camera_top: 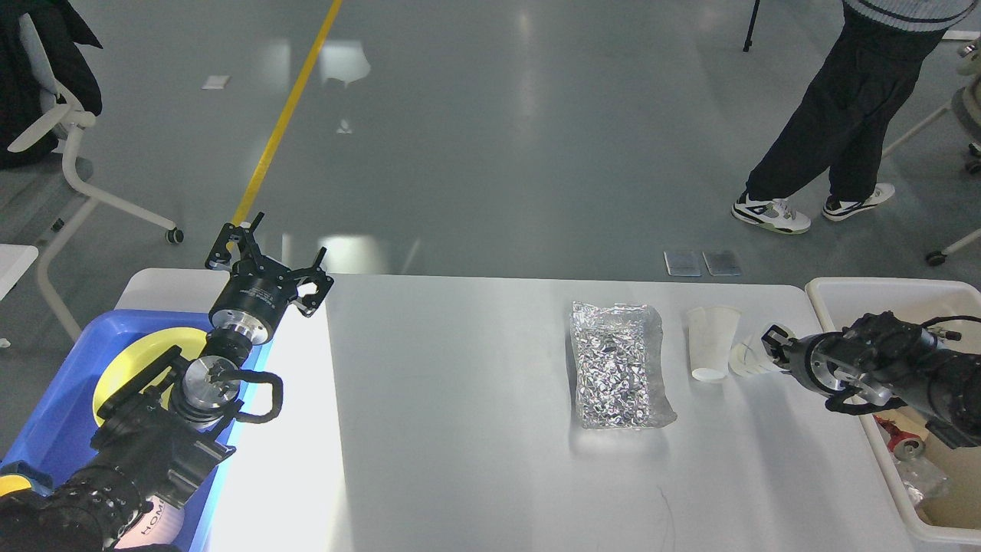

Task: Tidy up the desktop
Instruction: 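Grasp the white paper cup with the right gripper, then lift the white cup over the bin and release it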

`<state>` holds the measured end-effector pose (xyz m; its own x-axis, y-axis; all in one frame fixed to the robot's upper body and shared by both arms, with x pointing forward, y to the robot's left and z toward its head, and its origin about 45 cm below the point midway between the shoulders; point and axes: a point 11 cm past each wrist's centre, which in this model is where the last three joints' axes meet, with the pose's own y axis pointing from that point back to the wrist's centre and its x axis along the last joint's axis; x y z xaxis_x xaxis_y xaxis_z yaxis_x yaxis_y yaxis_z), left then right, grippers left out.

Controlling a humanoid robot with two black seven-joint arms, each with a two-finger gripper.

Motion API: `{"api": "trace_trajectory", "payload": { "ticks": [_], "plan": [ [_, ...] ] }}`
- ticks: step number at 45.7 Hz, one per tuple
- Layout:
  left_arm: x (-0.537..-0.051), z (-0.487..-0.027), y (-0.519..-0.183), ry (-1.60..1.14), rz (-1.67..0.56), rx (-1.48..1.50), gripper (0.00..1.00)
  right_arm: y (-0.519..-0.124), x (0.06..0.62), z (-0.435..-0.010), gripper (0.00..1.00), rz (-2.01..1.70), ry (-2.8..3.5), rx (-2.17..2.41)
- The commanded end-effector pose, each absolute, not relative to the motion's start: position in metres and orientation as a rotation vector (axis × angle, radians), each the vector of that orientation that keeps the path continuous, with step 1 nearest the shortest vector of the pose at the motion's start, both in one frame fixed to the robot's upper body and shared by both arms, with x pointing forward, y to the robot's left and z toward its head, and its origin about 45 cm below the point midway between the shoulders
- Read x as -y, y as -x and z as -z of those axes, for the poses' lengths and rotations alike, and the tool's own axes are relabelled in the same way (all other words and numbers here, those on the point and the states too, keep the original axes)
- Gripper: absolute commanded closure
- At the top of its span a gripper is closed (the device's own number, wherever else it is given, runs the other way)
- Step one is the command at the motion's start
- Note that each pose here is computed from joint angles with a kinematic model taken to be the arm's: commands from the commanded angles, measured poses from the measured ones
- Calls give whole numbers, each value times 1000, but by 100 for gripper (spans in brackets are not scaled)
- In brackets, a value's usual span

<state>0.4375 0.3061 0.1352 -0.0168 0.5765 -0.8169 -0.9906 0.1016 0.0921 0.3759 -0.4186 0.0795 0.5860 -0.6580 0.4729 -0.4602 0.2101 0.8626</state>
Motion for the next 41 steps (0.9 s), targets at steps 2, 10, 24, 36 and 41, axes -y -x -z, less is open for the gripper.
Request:
{"api": "trace_trajectory", "payload": {
  "ticks": [2,10,24,36,41],
  "plan": [
    [-306,-135,-437,636,-1388,-844,2,-376,418,-79,100,178,-1427,1023],
    [-306,-135,-437,636,-1388,-844,2,-377,420,-82,100,174,-1423,1024],
    [-306,-135,-437,636,-1388,-844,2,-416,458,-182,100,117,-1459,975],
    [-306,-135,-437,638,-1385,-843,2,-448,381,-336,100,5,-1689,648],
    [-306,-135,-438,639,-1387,-844,2,-434,339,-366,100,-73,-1711,483]
  ]
}}
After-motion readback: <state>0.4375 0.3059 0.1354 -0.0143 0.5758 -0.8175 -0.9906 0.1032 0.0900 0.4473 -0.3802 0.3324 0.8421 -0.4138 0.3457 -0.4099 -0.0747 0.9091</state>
